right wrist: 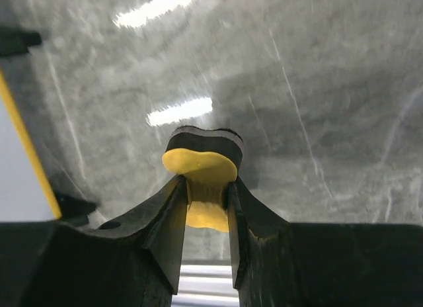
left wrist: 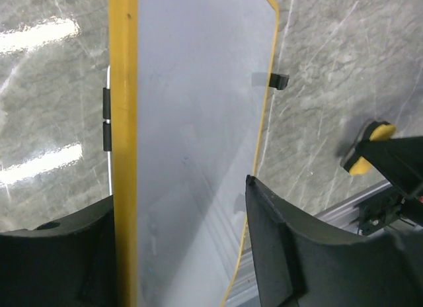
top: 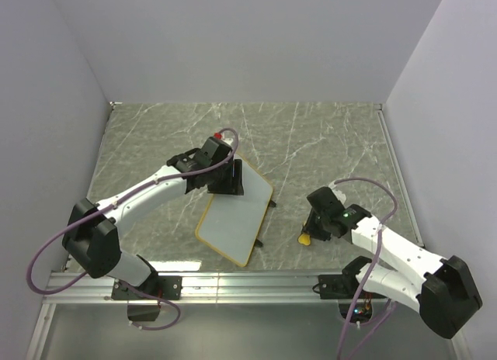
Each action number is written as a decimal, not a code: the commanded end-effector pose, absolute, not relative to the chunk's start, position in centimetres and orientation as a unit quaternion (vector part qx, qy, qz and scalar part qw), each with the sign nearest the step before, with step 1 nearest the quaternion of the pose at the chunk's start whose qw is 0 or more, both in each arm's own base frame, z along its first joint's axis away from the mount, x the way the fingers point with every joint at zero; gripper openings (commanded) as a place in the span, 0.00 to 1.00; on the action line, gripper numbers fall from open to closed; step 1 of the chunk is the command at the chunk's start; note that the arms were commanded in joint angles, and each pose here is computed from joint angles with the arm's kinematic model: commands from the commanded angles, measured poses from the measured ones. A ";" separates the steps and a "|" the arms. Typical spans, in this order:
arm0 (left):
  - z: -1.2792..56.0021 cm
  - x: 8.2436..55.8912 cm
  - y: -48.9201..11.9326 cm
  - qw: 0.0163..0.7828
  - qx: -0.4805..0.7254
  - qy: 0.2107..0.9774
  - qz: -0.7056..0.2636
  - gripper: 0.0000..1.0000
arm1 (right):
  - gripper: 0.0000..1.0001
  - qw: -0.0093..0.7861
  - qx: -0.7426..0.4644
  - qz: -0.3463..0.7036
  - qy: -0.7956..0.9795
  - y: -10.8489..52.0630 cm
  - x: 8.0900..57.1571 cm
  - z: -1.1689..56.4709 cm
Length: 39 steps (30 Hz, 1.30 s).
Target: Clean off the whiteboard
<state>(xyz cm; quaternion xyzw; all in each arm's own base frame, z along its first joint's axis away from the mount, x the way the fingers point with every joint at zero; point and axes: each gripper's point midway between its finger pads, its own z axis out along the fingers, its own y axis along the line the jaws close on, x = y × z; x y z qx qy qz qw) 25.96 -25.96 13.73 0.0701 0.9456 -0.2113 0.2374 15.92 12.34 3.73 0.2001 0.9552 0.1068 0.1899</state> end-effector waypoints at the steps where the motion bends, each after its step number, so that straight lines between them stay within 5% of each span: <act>1: 17.9 26.1 -27.2 0.266 0.082 0.927 -0.250 0.63 | 0.13 0.251 0.216 0.116 0.937 12.5 19.0 4.8; 2: 18.3 26.2 -27.3 0.269 0.083 0.926 -0.253 0.64 | 0.28 0.255 0.213 0.119 0.936 12.6 19.2 5.1; 3: 18.3 26.1 -27.2 0.268 0.083 0.926 -0.252 0.65 | 0.54 0.262 0.207 0.123 0.935 12.8 19.6 5.5; 5: 18.6 26.2 -27.3 0.270 0.084 0.925 -0.253 0.67 | 0.76 0.271 0.204 0.123 0.933 13.0 20.2 6.2; 9: 18.8 26.5 -27.4 0.273 0.085 0.925 -0.252 0.70 | 0.90 0.282 0.197 0.115 0.932 12.7 20.8 7.5; 39: 17.6 30.1 -24.5 0.287 0.058 0.929 -0.227 0.74 | 0.99 0.377 0.175 0.160 0.896 12.2 21.9 18.4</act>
